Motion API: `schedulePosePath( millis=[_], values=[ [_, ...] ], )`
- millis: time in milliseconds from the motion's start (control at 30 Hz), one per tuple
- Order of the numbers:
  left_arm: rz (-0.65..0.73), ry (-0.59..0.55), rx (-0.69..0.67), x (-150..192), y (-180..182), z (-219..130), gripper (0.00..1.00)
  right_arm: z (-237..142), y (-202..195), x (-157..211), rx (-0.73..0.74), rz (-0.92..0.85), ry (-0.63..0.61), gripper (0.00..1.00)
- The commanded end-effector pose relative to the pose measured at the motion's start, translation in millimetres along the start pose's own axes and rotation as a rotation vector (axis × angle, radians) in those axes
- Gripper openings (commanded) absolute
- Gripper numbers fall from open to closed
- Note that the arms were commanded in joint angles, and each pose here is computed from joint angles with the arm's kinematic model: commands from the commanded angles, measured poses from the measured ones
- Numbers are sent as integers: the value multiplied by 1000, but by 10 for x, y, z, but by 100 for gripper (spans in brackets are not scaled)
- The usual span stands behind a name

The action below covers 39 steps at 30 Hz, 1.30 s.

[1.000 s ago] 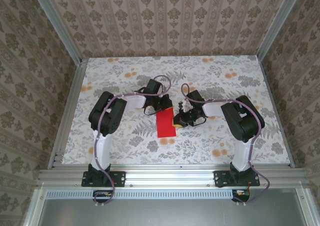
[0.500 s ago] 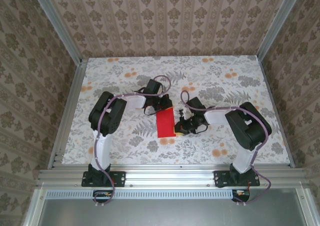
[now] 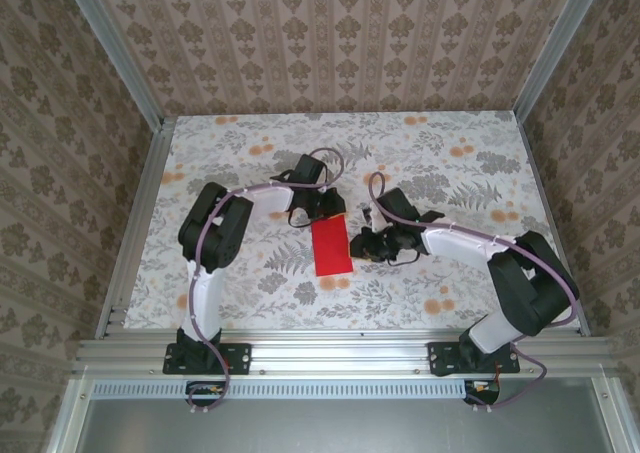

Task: Fold a paper plane with a square sheet of paper (pick it up from the middle)
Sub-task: Fold the square sheet of paper in half at the center of the table, then fold the triangle a second time at the center of the table.

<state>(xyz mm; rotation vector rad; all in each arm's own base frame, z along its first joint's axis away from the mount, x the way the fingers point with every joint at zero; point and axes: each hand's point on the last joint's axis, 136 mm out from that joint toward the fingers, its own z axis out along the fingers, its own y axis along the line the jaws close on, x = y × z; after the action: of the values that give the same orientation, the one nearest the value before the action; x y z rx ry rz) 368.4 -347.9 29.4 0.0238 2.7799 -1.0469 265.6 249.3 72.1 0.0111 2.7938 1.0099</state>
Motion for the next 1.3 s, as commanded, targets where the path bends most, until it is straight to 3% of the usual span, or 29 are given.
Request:
schedulePosePath(
  millis=[0, 167, 433, 767, 1267],
  values=[
    [32, -60, 32, -191, -234, -415, 27, -63, -114, -246, 119, -29, -101, 24],
    [-12, -146, 42, -276, -139, -866, 41, 57, -77, -448, 189, -119, -108, 27],
    [-174, -240, -69, -19, 599, -1344, 51, 472, -1, -609, 289, -244, -47, 28],
    [-251, -180, -68, 547, 842, -1278, 53, 752, -134, -825, 357, -222, -27, 31],
    [-232, 12, 39, 1212, 452, -916, 58, 904, -689, -701, 387, 118, 14, 39]
  ],
)
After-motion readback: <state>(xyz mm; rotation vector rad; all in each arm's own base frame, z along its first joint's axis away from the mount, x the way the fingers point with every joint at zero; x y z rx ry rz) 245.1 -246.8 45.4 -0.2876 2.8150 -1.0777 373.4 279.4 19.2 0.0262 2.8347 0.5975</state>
